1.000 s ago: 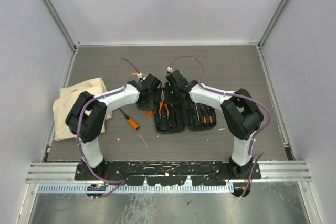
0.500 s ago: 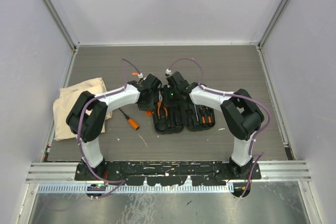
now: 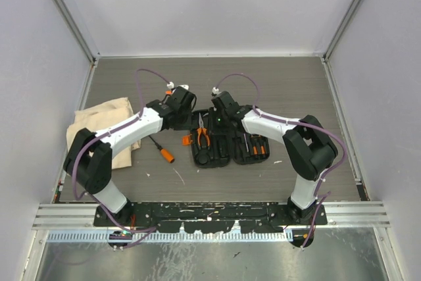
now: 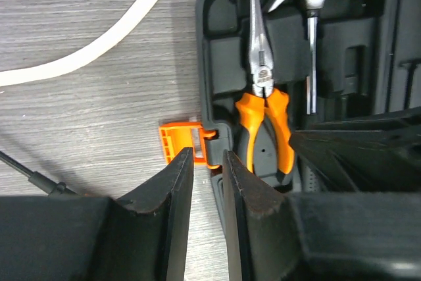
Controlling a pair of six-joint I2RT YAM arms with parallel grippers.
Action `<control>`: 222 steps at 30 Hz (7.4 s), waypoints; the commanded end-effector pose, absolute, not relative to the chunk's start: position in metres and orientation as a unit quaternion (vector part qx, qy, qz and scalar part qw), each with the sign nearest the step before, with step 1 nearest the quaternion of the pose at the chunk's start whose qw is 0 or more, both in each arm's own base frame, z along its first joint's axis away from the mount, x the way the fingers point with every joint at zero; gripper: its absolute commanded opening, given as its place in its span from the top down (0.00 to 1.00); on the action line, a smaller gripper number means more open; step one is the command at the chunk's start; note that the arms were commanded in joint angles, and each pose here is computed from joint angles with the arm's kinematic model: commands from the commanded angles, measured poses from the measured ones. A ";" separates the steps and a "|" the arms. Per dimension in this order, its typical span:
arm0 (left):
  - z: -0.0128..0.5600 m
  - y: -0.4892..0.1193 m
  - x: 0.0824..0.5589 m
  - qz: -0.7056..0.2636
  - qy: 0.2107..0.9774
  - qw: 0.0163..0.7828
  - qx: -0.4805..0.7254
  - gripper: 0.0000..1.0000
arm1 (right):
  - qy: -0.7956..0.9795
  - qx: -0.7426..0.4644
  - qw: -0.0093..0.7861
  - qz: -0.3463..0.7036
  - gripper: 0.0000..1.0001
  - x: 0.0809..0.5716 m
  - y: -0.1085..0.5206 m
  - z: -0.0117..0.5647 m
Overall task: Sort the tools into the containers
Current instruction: Place the pliers in the storage box, then pick up the screwdriver from the center of the board.
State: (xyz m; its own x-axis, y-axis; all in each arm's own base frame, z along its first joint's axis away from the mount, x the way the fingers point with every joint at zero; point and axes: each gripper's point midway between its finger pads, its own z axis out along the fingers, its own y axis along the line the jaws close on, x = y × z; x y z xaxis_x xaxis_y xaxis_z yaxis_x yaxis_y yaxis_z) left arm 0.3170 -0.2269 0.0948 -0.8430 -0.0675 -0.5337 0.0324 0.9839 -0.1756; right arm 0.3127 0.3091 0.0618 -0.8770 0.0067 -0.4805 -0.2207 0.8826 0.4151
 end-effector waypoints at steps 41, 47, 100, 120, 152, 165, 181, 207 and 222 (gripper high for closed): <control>0.085 -0.274 0.335 -0.111 0.953 0.282 0.012 0.85 | 0.943 -0.040 0.203 0.259 0.80 0.289 0.304 0.034; 0.078 -0.269 0.339 -0.103 0.957 0.272 0.008 0.85 | 0.943 -0.039 0.201 0.261 0.80 0.288 0.305 0.034; 0.077 -0.266 0.322 -0.111 0.960 0.248 0.064 0.98 | 0.930 -0.039 0.237 0.279 0.79 0.295 0.305 0.072; 0.198 -0.163 0.303 -0.062 0.912 0.401 -0.058 0.64 | 0.875 0.004 0.393 0.281 0.54 0.301 0.259 0.165; 0.041 -0.093 0.300 0.020 0.948 0.244 -0.203 0.57 | 0.882 0.041 0.379 0.276 0.53 0.270 0.231 0.128; 0.021 -0.087 0.307 0.018 0.950 0.229 -0.211 0.61 | 0.884 0.038 0.370 0.283 0.54 0.269 0.235 0.126; 0.003 -0.079 0.315 0.015 0.953 0.216 -0.214 0.81 | 0.881 0.046 0.378 0.283 0.55 0.268 0.231 0.128; 0.116 -0.142 0.301 -0.126 0.927 0.313 -0.162 1.00 | 0.854 0.005 0.390 0.344 0.44 0.258 0.246 0.151; 0.159 -0.242 0.301 -0.210 0.918 0.324 -0.089 1.00 | 0.806 -0.052 0.392 0.441 0.38 0.236 0.269 0.175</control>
State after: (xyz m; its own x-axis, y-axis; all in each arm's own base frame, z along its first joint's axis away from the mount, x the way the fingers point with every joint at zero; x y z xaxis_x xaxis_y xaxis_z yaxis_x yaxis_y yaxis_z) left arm 0.2932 -0.2136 0.1394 -0.7865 -0.2771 -0.5519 -0.0642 0.9255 -0.3733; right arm 0.2390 0.2541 0.1475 -0.7264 0.2528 -0.6390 -0.3148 0.7042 0.6364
